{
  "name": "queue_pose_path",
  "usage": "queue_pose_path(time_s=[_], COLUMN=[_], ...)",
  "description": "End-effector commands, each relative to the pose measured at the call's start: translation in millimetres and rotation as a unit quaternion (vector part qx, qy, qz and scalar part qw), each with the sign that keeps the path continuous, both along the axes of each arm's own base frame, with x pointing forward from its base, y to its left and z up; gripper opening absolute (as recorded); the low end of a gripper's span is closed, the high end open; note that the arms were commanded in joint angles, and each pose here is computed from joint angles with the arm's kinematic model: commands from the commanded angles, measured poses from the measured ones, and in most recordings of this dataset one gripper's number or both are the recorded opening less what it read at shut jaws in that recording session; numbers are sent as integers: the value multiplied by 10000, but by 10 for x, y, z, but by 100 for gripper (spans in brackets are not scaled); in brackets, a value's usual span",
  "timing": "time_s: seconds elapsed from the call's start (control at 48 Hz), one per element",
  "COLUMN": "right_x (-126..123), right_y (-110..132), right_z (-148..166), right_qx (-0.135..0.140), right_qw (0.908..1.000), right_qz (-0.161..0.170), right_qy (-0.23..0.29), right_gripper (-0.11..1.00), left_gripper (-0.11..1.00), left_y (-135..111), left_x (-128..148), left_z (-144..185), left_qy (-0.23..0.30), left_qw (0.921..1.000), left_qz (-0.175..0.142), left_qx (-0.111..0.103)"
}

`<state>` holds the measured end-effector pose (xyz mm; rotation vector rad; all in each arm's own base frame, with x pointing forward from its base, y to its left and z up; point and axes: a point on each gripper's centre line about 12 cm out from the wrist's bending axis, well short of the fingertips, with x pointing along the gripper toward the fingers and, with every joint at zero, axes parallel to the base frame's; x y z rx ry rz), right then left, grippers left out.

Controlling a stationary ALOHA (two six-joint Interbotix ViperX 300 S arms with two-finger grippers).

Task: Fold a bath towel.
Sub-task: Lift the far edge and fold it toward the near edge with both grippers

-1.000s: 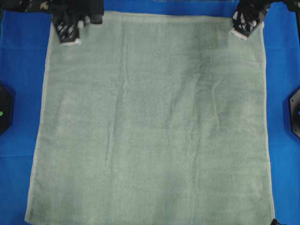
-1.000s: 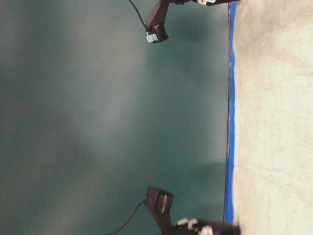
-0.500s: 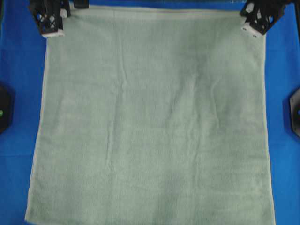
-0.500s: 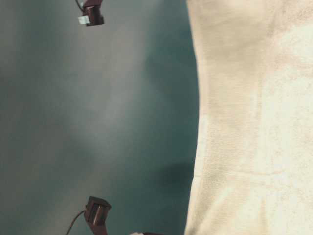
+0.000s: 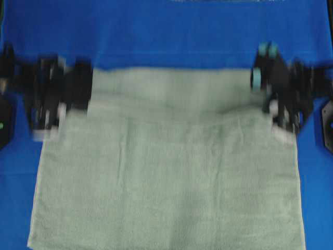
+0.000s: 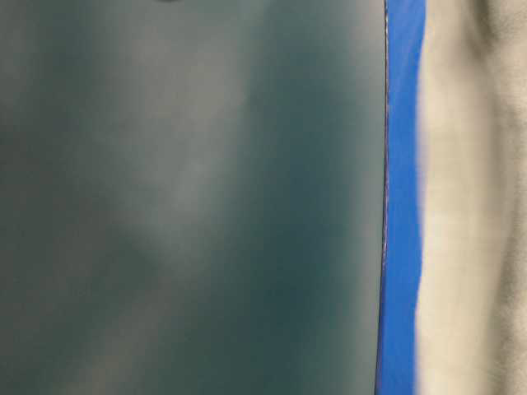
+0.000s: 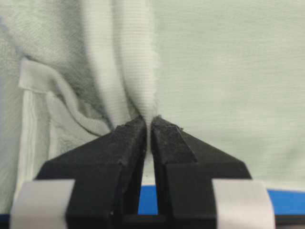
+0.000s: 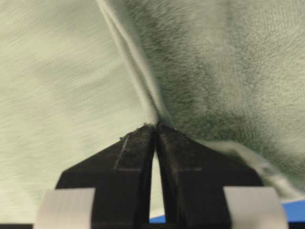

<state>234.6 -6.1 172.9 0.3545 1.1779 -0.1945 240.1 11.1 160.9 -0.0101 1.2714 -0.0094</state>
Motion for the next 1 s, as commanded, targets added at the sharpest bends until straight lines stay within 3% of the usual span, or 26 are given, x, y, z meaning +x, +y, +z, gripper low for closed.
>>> queue_pose_path(time_s=[0.0, 0.083, 0.167, 0.271, 0.333, 0.459, 0.584, 0.98], right_x=[-14, -26, -46, -67, -75, -113, -189, -313], right_y=[470, 828, 1159, 1589, 1812, 2200, 2490, 3035], right_z=[18, -5, -51, -102, -116, -148, -233, -277], right_qx=[273, 554, 761, 873, 890, 949, 1038, 1251], right_qw=[9990, 9976, 9963, 9950, 9944, 9933, 9924, 9891], right_qz=[344, 388, 397, 450, 527, 563, 394, 352], right_qy=[-109, -124, -30, 171, 236, 340, 537, 692], right_gripper=[4, 4, 4, 4, 4, 4, 4, 4], left_gripper=[3, 3, 3, 3, 3, 3, 3, 3], left_y=[-336, -681, -1104, -1518, -1731, -2107, -2360, -2932], left_x=[17, 11, -18, -49, -46, 7, 106, 125], left_z=[56, 56, 68, 78, 62, -25, -57, -44], left_qy=[-318, -501, -654, -687, -609, -372, -249, -223], left_qw=[9992, 9969, 9933, 9886, 9873, 9890, 9900, 9855], left_qz=[49, 164, 78, 2, -26, -265, -465, -923], left_qx=[-256, -576, -952, -1343, -1469, -1406, -1312, -1408])
